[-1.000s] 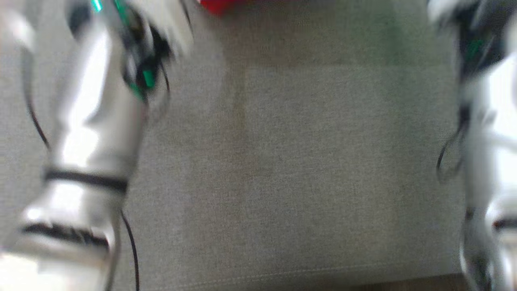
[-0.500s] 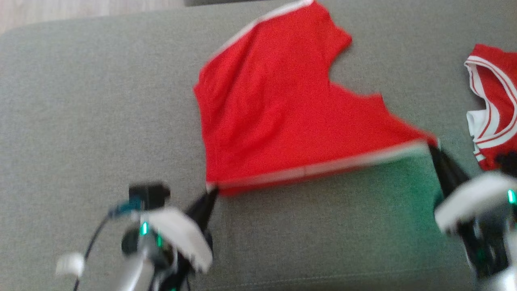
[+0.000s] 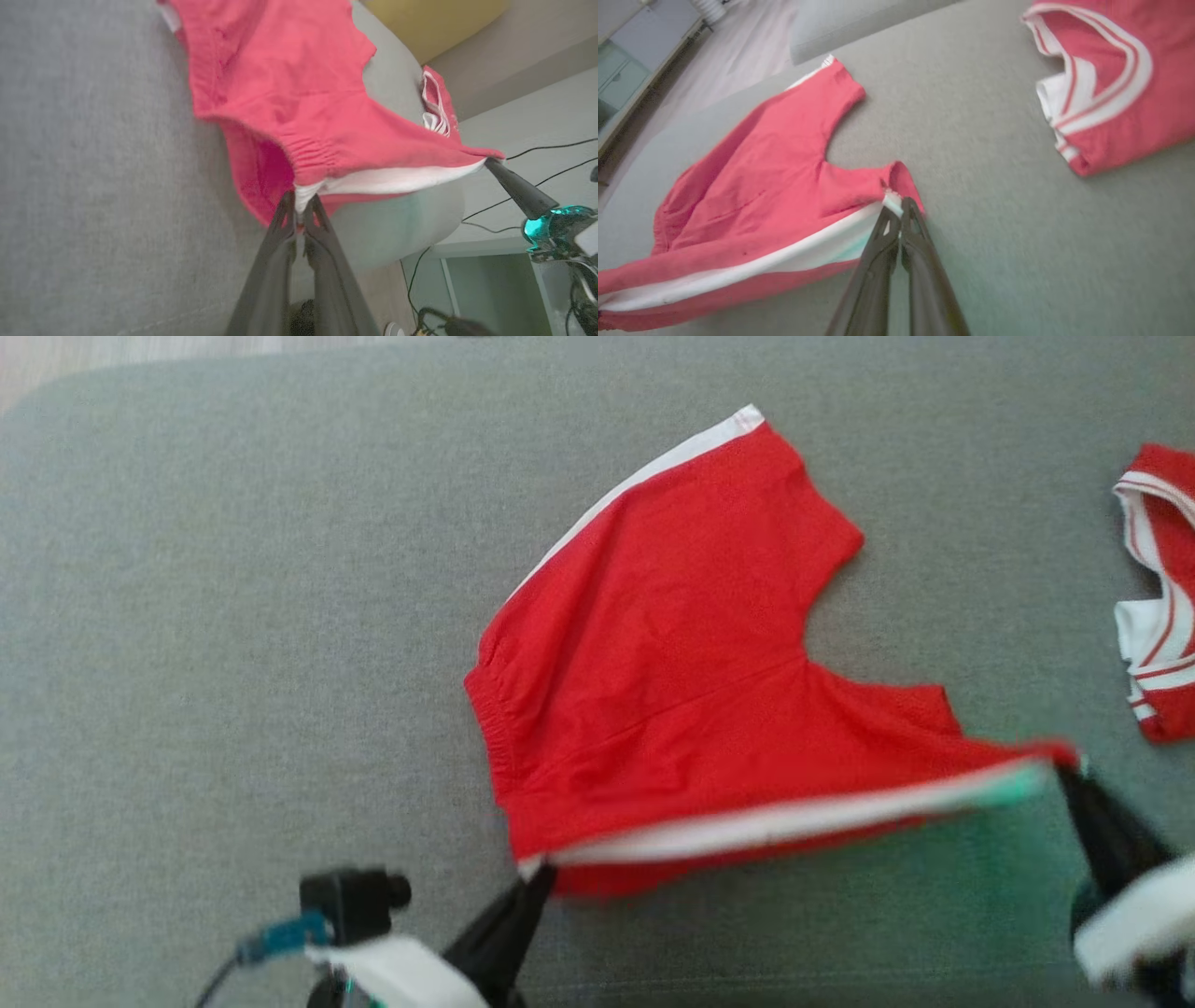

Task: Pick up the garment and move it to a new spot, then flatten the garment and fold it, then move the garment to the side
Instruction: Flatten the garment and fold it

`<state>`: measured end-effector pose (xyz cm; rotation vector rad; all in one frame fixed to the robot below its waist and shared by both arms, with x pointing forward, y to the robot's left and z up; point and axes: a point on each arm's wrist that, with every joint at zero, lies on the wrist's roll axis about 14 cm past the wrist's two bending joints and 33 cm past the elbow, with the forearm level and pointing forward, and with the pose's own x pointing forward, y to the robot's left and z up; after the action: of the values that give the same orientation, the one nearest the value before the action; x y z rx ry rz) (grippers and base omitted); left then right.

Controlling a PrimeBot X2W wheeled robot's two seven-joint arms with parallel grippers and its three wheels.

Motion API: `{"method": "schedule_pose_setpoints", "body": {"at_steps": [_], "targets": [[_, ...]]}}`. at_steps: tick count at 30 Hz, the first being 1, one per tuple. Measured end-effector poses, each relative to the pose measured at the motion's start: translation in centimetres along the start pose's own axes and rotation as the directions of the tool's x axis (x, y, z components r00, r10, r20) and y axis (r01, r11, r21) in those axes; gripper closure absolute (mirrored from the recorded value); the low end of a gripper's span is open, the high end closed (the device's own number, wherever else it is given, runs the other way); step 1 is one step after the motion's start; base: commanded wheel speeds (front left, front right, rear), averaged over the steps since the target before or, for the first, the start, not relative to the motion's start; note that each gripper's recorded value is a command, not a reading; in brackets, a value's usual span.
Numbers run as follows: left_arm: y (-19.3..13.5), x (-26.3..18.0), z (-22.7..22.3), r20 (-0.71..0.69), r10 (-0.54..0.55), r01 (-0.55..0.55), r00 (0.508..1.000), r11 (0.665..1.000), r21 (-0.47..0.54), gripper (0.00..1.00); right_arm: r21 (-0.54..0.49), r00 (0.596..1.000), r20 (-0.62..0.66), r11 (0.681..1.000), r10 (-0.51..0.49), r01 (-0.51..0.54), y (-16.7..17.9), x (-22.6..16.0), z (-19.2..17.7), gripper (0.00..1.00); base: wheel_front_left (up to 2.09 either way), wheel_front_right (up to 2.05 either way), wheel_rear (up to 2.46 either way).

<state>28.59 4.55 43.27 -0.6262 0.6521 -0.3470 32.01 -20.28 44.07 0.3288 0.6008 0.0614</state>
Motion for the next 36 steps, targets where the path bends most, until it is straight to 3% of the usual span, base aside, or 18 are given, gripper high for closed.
{"method": "schedule_pose_setpoints", "body": {"at_steps": [6, 12, 20, 27, 36], "targets": [[-2.0, 2.5, 6.0, 0.116, -0.084, 0.084, 0.99, 0.996, 0.002, 1.0, -0.104, 0.986, 0.102, 0.987, 0.132, -0.121, 3.8, 7.0, 8.5, 1.0, 0.0, 0.0, 0.0], [-3.1, 4.3, 10.1, 0.205, -0.124, 0.133, 0.971, 0.991, -0.033, 1.0, -0.179, 0.978, 0.024, 0.964, 0.206, -0.199, 7.0, 13.1, 11.7, 1.0, 0.0, 0.0, 0.0], [2.7, 7.4, 12.0, 0.227, 0.058, -0.041, 0.972, 0.996, -0.08, 1.0, -0.237, 0.959, -0.098, 0.93, 0.266, -0.282, 11.2, 20.5, 11.9, 1.0, 0.0, 0.0, 0.0], [4.4, 9.7, 12.2, 0.205, 0.092, -0.072, 0.975, 0.992, -0.105, 1.0, -0.254, 0.955, -0.16, 0.925, 0.249, -0.283, 12.2, 25.1, 10.5, 1.0, 0.0, 0.0, 0.0], [5.6, 11.5, 11.8, 0.2, 0.13, -0.11, 0.971, 0.988, -0.105, 1.0, -0.256, 0.958, -0.151, 0.927, 0.244, -0.276, 12.4, 27.4, 10.1, 1.0, 0.0, 0.0, 0.0]]}}
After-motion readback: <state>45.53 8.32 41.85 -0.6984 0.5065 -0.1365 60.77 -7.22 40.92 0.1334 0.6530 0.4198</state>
